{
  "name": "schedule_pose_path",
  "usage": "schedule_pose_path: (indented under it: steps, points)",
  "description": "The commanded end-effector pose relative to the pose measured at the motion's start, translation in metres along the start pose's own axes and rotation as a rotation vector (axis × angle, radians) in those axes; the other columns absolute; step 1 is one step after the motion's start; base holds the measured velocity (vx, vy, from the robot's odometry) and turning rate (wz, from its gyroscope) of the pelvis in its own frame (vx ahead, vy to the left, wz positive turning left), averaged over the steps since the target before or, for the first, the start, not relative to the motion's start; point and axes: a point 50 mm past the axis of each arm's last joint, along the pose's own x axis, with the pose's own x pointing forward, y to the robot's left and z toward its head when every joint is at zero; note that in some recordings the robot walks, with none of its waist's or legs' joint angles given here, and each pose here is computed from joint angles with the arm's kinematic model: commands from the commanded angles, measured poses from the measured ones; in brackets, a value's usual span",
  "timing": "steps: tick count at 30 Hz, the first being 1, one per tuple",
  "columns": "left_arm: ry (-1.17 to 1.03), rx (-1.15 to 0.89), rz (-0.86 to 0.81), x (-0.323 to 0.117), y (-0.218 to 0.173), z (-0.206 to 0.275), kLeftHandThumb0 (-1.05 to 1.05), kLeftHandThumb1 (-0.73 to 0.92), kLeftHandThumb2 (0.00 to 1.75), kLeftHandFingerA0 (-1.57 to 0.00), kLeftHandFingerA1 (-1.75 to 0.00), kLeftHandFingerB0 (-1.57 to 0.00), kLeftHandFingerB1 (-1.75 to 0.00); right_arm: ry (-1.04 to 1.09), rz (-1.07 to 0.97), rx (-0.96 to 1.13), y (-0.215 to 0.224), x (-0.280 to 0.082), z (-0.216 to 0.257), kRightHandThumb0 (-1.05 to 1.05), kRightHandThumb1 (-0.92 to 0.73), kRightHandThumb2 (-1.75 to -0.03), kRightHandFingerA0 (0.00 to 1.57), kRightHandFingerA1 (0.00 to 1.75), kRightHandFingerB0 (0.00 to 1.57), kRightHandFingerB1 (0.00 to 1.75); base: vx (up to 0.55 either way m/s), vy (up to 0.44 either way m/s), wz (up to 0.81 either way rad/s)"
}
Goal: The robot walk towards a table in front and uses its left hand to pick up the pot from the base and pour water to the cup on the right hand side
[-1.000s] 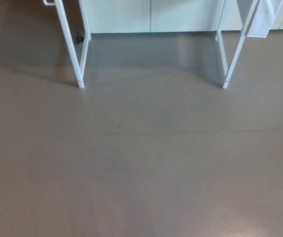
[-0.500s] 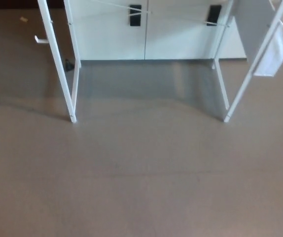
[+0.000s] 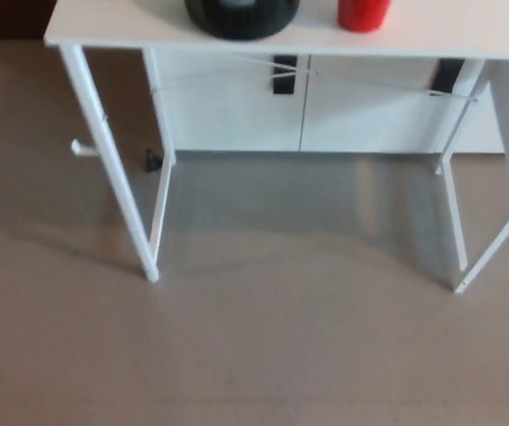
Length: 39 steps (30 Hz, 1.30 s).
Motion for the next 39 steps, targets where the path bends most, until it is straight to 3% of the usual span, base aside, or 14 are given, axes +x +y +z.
schedule_pose_path:
  steps: [1,4,5,6,10,11,20,21,25,29,30,33,38,39]
  points:
    - [0.028,0.044,0.041,-0.006,0.009,-0.009,-0.06,0.44,0.88,-0.35,-0.59,-0.18,-0.5,0.004,-0.019,-0.016,-0.015,-0.013,-0.016,-0.1,-0.46,-0.92,0.4,0.64,0.2,0.55,0.61,0.237,-0.34]
    - [0.031,0.046,0.042,-0.006,0.009,-0.01,-0.06,0.44,0.88,-0.35,-0.59,-0.18,-0.5,0.003,-0.017,-0.013,-0.016,-0.014,-0.017,-0.1,-0.46,-0.92,0.4,0.64,0.2,0.55,0.53,0.112,-0.35]
    - [0.052,0.051,0.065,-0.006,0.011,-0.012,-0.06,0.46,0.88,-0.37,-0.59,-0.18,-0.49,0.023,-0.031,0.0,-0.018,-0.015,-0.02,-0.11,-0.65,-0.58,0.42,0.52,0.31,0.44,0.47,0.183,-0.47]
    - [0.056,0.043,0.067,-0.007,0.012,-0.013,-0.04,0.45,0.88,-0.38,-0.6,-0.18,-0.49,0.025,-0.032,0.002,-0.018,-0.015,-0.022,-0.1,-0.45,-0.91,0.38,0.63,0.21,0.55,0.4,0.141,-0.36]
    - [0.057,0.039,0.067,-0.007,0.012,-0.013,-0.04,0.45,0.88,-0.38,-0.6,-0.18,-0.49,0.023,-0.032,0.003,-0.018,-0.016,-0.022,-0.1,-0.45,-0.91,0.38,0.63,0.21,0.55,0.35,0.096,-0.02]
    - [0.057,0.047,0.067,-0.008,0.013,-0.013,-0.04,0.43,0.87,-0.38,-0.6,-0.17,-0.49,0.023,-0.029,-0.003,-0.018,-0.016,-0.023,-0.14,-0.64,-0.58,0.48,0.6,0.3,0.46,0.3,0.019,0.12]
    - [0.044,0.047,0.069,-0.009,0.015,-0.013,-0.03,0.43,0.87,-0.39,-0.6,-0.18,-0.49,0.024,-0.016,-0.003,-0.015,-0.013,-0.02,-0.13,-0.43,-0.9,0.37,0.64,0.2,0.55,0.34,-0.081,0.25]
    - [0.042,0.041,0.064,-0.008,0.014,-0.011,-0.03,0.43,0.86,-0.37,-0.59,-0.15,-0.48,0.018,-0.017,-0.04,-0.014,-0.013,-0.019,-0.16,-0.64,-0.58,0.48,0.59,0.3,0.45,0.31,-0.075,0.15]
    - [0.039,0.068,0.082,-0.008,0.014,-0.01,-0.06,0.42,0.86,-0.39,-0.6,-0.2,-0.5,0.015,-0.033,-0.02,-0.013,-0.012,-0.019,-0.11,-0.45,-0.91,0.43,0.65,0.2,0.54,0.26,-0.042,-0.02]
    - [0.031,0.055,0.071,-0.006,0.012,-0.006,-0.06,0.43,0.87,-0.4,-0.6,-0.2,-0.5,0.01,-0.029,-0.032,-0.012,-0.011,-0.016,-0.12,-0.45,-0.91,0.41,0.64,0.21,0.55,0.23,-0.003,-0.2]
    - [0.029,0.057,0.075,-0.005,0.011,-0.006,-0.08,0.57,0.56,-0.53,-0.49,-0.33,-0.37,0.012,-0.035,-0.019,-0.012,-0.011,-0.017,-0.18,-0.58,-0.63,0.46,0.59,0.31,0.47,0.14,0.147,-0.16]
    - [0.026,0.063,0.073,-0.003,0.01,-0.002,-0.06,0.42,0.86,-0.45,-0.63,-0.2,-0.5,0.009,-0.036,-0.014,-0.012,-0.01,-0.016,-0.1,-0.46,-0.92,0.41,0.65,0.21,0.55,0.23,0.267,-0.14]
    - [0.017,0.05,0.076,-0.003,0.01,0.001,-0.06,0.41,0.86,-0.41,-0.62,-0.2,-0.5,-0.001,-0.021,-0.008,-0.012,-0.011,-0.016,-0.2,-0.61,-0.65,0.45,0.58,0.3,0.48,0.16,0.18,-0.05]
    - [0.014,0.056,0.072,-0.003,0.01,0.001,-0.06,0.43,0.87,-0.36,-0.59,-0.18,-0.49,-0.002,-0.021,-0.015,-0.012,-0.011,-0.016,-0.12,-0.46,-0.92,0.42,0.65,0.22,0.56,0.09,0.08,-0.02]
